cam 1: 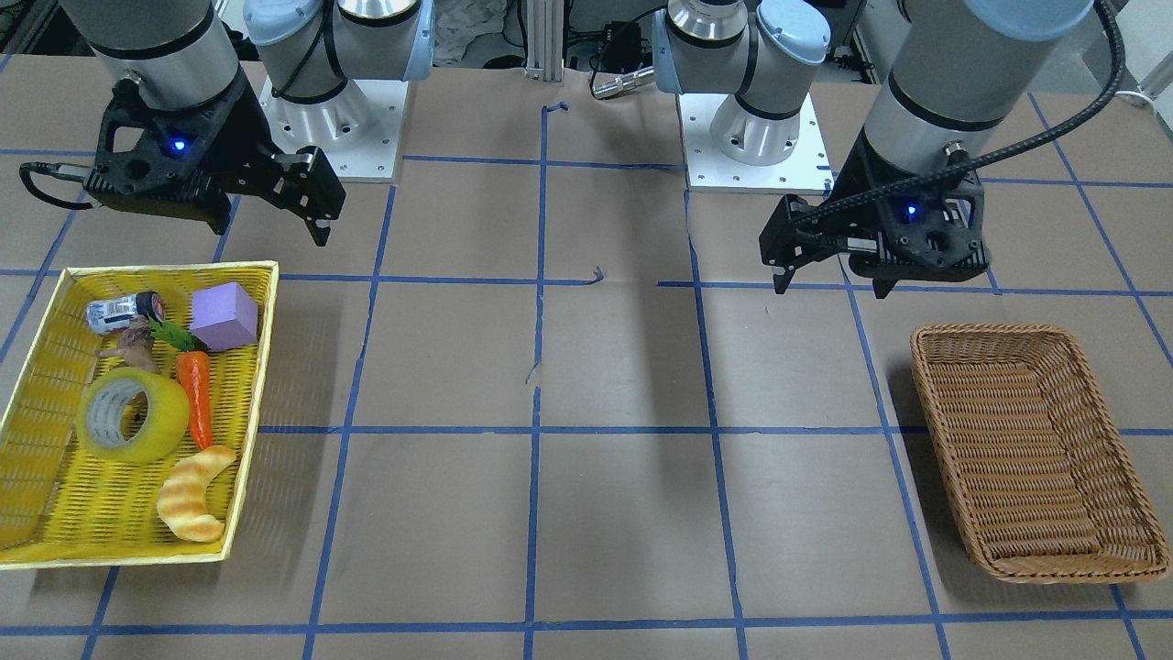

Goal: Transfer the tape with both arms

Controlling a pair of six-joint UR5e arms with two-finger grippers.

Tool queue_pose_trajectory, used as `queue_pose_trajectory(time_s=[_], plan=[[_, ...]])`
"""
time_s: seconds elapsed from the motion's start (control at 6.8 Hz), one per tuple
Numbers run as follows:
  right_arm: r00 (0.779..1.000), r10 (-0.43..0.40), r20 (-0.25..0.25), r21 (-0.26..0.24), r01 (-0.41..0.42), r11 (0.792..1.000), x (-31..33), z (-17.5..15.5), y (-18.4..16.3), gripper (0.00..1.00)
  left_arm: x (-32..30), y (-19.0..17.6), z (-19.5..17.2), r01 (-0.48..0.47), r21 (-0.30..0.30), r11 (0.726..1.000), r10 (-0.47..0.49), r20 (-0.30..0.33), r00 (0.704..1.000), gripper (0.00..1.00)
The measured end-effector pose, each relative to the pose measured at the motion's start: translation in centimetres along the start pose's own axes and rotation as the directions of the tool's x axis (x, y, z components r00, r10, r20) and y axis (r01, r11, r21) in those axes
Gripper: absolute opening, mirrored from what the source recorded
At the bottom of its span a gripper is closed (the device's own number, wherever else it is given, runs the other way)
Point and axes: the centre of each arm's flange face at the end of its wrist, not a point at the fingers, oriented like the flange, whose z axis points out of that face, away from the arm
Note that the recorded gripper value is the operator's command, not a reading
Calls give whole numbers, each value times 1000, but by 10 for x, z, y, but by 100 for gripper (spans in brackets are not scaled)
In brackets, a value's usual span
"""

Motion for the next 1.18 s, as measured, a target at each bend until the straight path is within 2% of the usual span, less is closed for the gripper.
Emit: queue_pose_trajectory(time_s=[0.88, 1.18], plan=[[1000, 3, 2, 3, -3, 1000, 0, -1, 0, 100, -6, 0, 3, 13, -7, 1000, -13, -12, 1000, 100], [999, 39, 6, -1, -39, 999, 16, 3, -9, 100, -4, 1, 4, 10, -9, 1000, -10, -13, 1000, 100]])
